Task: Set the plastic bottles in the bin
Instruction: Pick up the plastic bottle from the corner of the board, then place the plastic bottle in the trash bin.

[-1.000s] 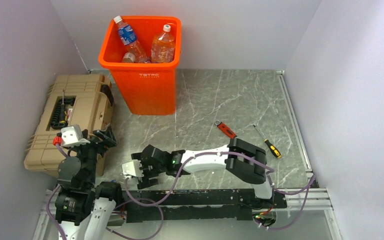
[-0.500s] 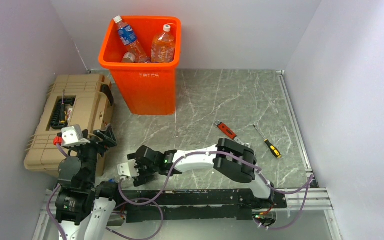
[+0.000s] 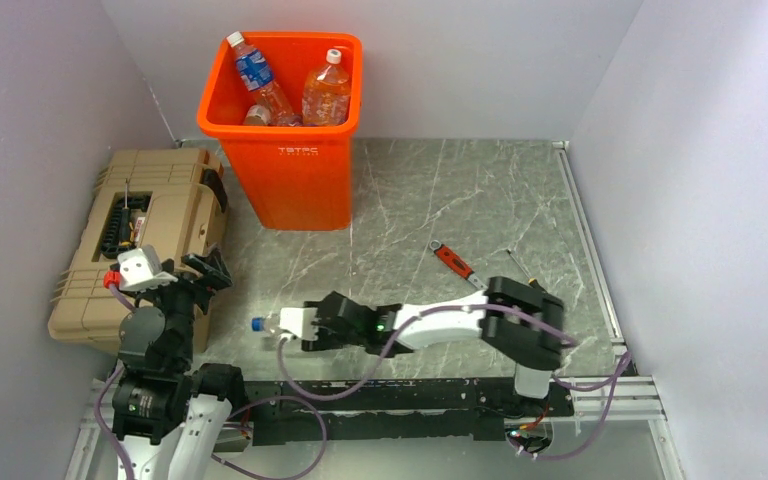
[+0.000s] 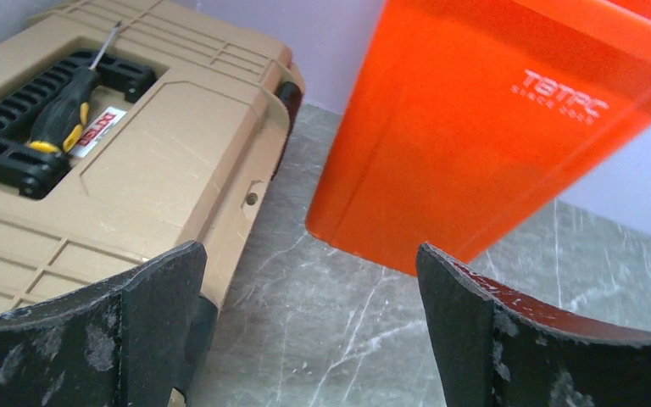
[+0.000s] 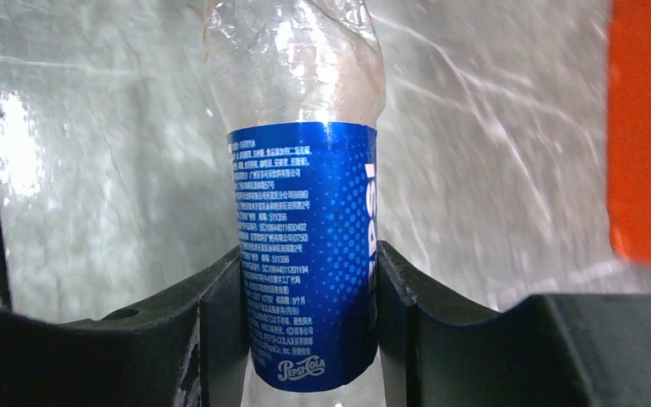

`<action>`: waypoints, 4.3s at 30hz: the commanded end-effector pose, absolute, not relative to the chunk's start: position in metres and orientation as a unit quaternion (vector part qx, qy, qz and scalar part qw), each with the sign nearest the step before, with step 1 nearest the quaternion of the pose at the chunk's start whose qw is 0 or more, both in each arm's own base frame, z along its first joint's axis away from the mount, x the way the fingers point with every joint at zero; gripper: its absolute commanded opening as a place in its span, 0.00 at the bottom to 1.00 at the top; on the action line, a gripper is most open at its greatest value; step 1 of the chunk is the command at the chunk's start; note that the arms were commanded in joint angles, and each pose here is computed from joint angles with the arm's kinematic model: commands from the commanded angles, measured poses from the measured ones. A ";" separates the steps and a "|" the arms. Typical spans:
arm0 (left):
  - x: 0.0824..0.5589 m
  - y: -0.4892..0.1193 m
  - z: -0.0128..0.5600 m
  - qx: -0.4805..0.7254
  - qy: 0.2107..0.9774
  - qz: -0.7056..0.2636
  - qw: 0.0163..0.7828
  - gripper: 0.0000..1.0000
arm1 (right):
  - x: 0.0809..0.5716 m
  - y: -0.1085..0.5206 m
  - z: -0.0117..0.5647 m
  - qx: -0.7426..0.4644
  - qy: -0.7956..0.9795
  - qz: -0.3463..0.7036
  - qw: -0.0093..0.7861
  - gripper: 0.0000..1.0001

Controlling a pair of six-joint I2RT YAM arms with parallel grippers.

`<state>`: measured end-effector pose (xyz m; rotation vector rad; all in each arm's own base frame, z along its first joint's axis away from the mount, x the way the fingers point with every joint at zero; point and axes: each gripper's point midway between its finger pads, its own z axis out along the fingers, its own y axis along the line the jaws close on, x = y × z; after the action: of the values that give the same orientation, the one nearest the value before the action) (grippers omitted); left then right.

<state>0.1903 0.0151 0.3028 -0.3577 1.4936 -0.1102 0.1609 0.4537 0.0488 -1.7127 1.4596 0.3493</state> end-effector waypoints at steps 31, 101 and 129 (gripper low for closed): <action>0.178 -0.269 0.383 0.261 0.578 -0.617 0.465 0.99 | 0.140 0.251 0.278 -0.057 0.545 0.551 0.629 0.22; 0.195 -0.291 0.484 0.377 0.527 -0.353 0.675 0.24 | 0.121 0.236 0.284 -0.174 0.659 0.465 0.565 1.00; 0.523 -0.133 0.535 0.094 0.637 -0.112 0.757 0.25 | 0.136 0.239 0.212 -0.157 0.721 0.409 0.537 1.00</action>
<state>0.5161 -0.1323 0.5369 0.2198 1.3706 -0.2274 0.1351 0.2464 0.2064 -0.4055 1.7400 0.9692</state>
